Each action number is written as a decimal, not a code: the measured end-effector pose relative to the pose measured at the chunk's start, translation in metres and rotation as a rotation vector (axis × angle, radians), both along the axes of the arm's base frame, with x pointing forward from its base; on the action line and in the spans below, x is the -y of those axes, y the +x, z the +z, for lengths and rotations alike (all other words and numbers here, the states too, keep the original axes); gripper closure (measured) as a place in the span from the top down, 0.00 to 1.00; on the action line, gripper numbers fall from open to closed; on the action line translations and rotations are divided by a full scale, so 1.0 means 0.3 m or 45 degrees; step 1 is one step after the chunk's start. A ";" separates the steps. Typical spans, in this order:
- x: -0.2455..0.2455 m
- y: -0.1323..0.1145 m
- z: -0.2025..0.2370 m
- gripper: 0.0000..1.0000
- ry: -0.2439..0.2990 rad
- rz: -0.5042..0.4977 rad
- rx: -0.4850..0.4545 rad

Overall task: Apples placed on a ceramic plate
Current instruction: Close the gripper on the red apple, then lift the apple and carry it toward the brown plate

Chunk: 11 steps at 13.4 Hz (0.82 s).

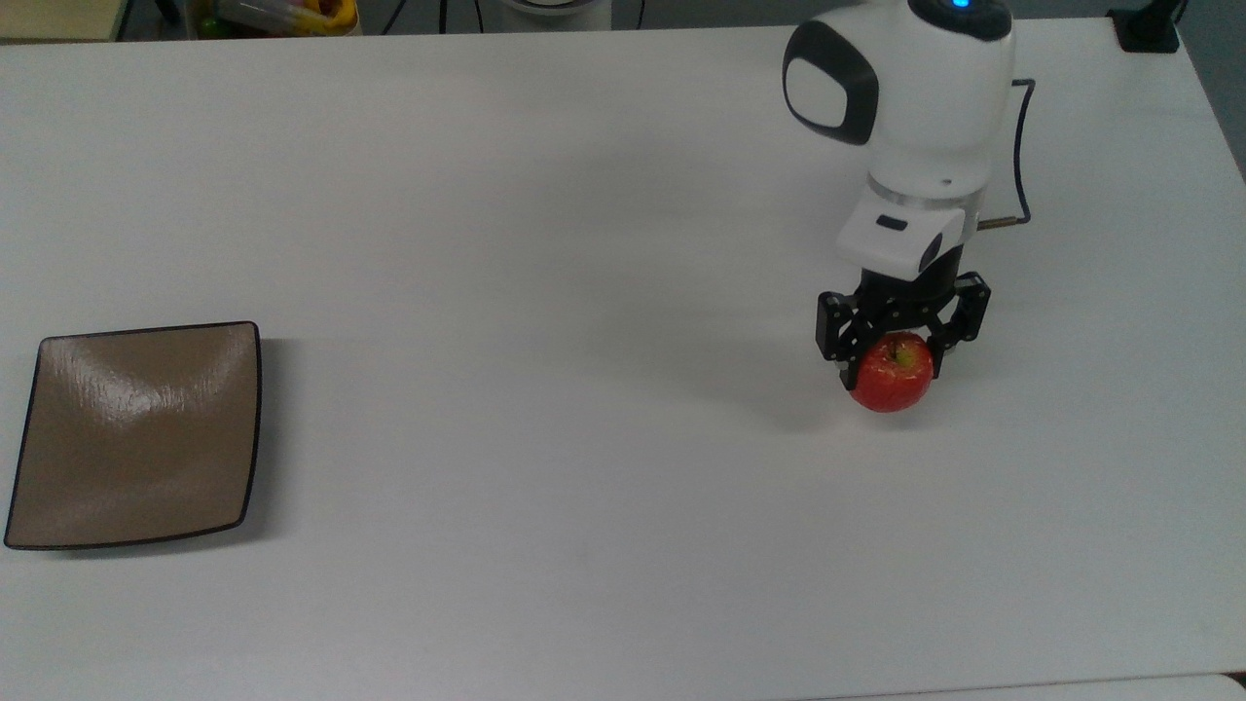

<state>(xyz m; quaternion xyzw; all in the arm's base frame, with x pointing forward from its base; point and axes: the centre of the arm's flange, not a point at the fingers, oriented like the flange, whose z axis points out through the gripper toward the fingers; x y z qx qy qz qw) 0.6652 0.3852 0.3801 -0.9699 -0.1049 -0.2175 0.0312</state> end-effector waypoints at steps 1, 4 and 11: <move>0.024 0.001 0.073 0.79 0.010 -0.016 0.014; 0.138 -0.018 0.333 0.79 0.057 -0.093 0.035; 0.550 -0.179 0.802 0.79 0.106 -0.097 -0.058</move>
